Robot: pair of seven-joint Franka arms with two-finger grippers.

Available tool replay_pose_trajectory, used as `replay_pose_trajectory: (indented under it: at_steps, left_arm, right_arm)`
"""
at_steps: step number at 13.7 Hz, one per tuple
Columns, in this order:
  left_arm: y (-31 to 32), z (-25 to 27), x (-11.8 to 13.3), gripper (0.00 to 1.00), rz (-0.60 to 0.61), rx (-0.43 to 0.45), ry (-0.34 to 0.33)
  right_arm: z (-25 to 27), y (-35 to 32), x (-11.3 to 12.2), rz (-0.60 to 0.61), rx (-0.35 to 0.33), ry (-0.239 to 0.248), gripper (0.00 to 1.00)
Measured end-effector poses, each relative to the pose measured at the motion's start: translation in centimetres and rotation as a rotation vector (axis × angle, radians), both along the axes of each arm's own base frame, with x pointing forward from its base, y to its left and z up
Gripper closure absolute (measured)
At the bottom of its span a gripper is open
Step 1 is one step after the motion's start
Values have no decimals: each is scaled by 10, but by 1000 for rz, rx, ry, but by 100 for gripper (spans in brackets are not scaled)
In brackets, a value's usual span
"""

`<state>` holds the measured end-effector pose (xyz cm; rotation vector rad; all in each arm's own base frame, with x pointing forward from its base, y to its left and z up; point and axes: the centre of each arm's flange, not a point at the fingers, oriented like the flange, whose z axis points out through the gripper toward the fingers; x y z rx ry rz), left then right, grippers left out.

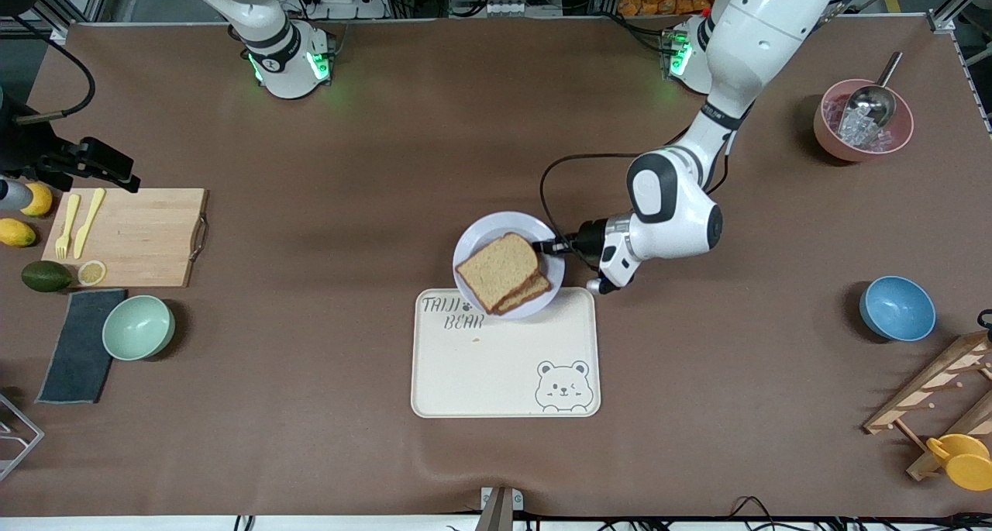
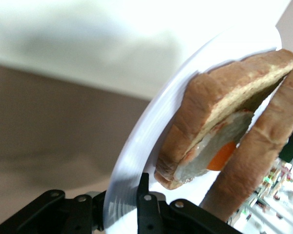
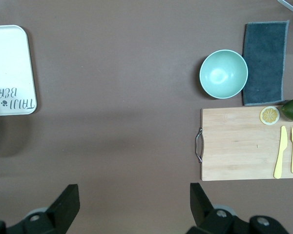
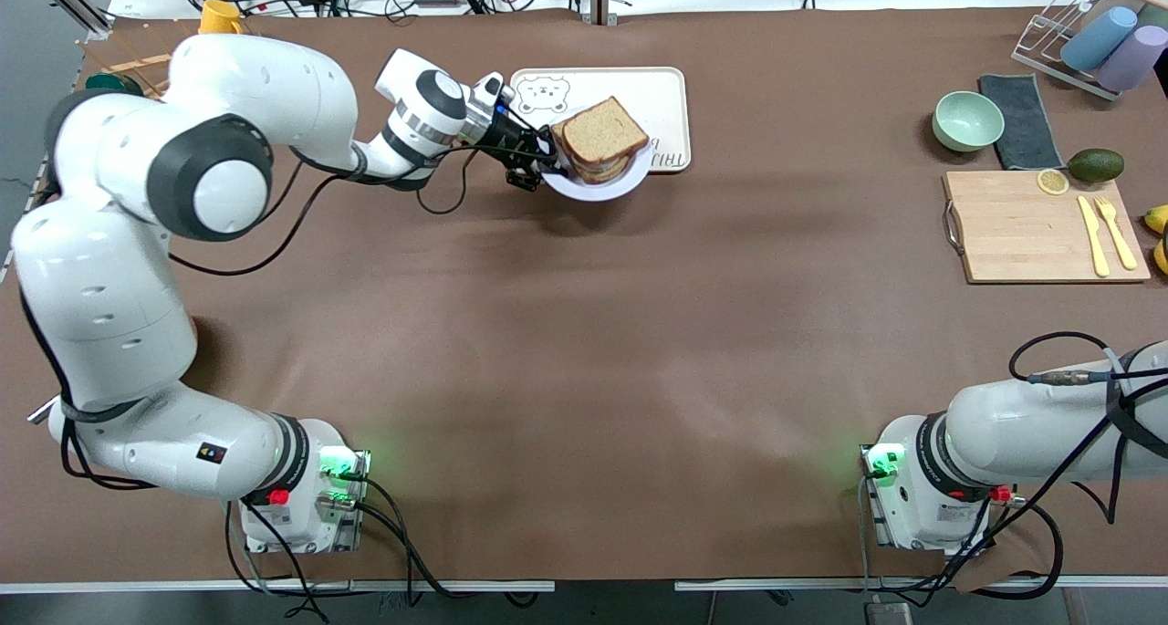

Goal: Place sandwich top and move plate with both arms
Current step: 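Slide the plate with the left gripper onto the white bear tray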

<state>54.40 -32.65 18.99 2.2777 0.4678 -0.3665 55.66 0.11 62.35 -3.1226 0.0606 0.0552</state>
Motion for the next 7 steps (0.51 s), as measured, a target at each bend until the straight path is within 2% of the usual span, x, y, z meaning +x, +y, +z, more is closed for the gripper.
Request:
replay_pose_trajectory:
  at_steps: [4, 7]
  left_arm:
    - [-14, -13, 31, 93, 89, 8, -13]
    - [-24, -24, 40, 93, 139, 23, -17]
  right_arm:
    - [-3, 0, 2, 0, 0, 3, 0]
    - [-3, 0, 2, 0, 0, 2, 0]
